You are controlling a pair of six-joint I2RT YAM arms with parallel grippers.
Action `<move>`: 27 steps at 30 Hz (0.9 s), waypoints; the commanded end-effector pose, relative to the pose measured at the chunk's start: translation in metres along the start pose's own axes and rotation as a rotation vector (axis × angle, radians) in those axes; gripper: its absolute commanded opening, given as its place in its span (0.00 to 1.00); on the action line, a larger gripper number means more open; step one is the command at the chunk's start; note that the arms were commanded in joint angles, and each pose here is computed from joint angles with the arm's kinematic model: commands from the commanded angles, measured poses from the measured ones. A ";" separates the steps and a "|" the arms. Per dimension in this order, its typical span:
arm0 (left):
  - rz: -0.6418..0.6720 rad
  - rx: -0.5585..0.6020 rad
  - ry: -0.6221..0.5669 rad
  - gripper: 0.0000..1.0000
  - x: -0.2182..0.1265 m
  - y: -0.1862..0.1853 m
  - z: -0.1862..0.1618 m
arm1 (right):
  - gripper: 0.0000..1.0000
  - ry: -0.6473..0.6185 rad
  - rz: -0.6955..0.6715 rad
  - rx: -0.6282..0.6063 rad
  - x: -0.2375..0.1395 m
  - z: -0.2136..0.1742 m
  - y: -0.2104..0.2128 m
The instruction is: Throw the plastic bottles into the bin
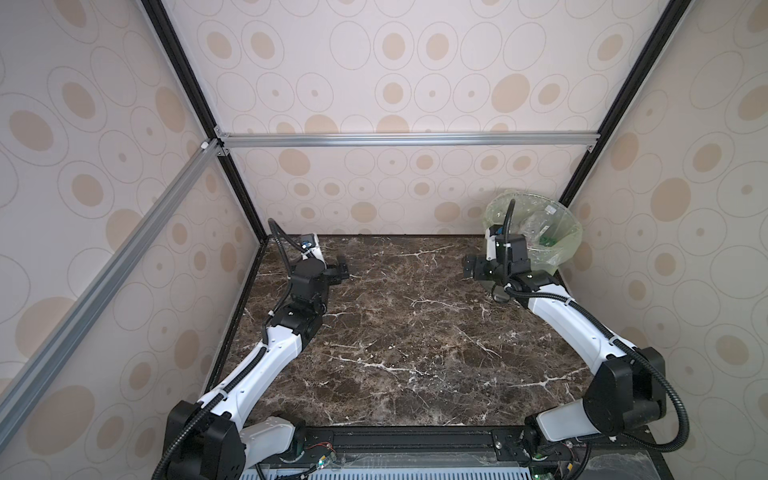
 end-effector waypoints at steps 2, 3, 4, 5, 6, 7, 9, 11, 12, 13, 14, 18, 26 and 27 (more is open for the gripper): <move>0.313 0.014 -0.052 0.99 -0.014 0.038 -0.030 | 1.00 -0.084 -0.084 -0.044 -0.002 -0.013 -0.015; 0.343 0.038 -0.062 0.99 -0.019 0.041 -0.041 | 1.00 -0.086 -0.099 -0.061 -0.001 -0.019 -0.019; 0.377 0.053 -0.063 0.99 -0.022 0.044 -0.052 | 1.00 -0.090 -0.118 -0.069 0.000 -0.025 -0.024; 0.408 0.052 -0.059 0.99 -0.023 0.046 -0.060 | 1.00 -0.099 -0.126 -0.076 0.001 -0.030 -0.027; 0.430 0.067 -0.060 0.99 -0.022 0.047 -0.070 | 1.00 -0.105 -0.140 -0.084 0.002 -0.037 -0.032; 0.467 0.084 -0.061 0.99 -0.021 0.049 -0.082 | 1.00 -0.116 -0.158 -0.086 0.004 -0.043 -0.036; 0.542 0.110 -0.018 0.99 -0.012 0.052 -0.101 | 1.00 -0.121 -0.197 -0.092 0.006 -0.053 -0.044; 0.552 0.141 0.032 0.99 -0.002 0.050 -0.116 | 1.00 -0.119 -0.242 -0.109 0.009 -0.062 -0.052; 0.551 0.148 0.040 0.99 0.001 0.049 -0.121 | 1.00 -0.119 -0.270 -0.129 0.010 -0.065 -0.056; 0.542 0.152 0.042 0.99 0.003 0.048 -0.127 | 1.00 -0.120 -0.294 -0.146 0.010 -0.067 -0.059; 0.536 0.150 0.038 0.99 0.003 0.047 -0.132 | 1.00 -0.127 -0.327 -0.167 0.011 -0.070 -0.062; 0.526 0.158 0.009 0.99 0.002 0.049 -0.153 | 1.00 -0.187 -0.381 -0.206 0.013 -0.078 -0.072; 0.382 0.216 -0.093 0.99 -0.001 0.042 -0.159 | 1.00 -0.244 -0.413 -0.228 0.017 -0.090 -0.082; 0.370 0.210 -0.078 0.99 0.000 0.042 -0.160 | 1.00 -0.249 -0.409 -0.225 0.018 -0.091 -0.082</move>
Point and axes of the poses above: each gripper's point midway between its finger pads, its own x axis out along the fingers, its own y axis along the line the jaws close on, z = x × y, the point moved 9 cm from there along -x, back along the fingers, and after that the axes turned 14 degrees about x, right-handed, at the moved point
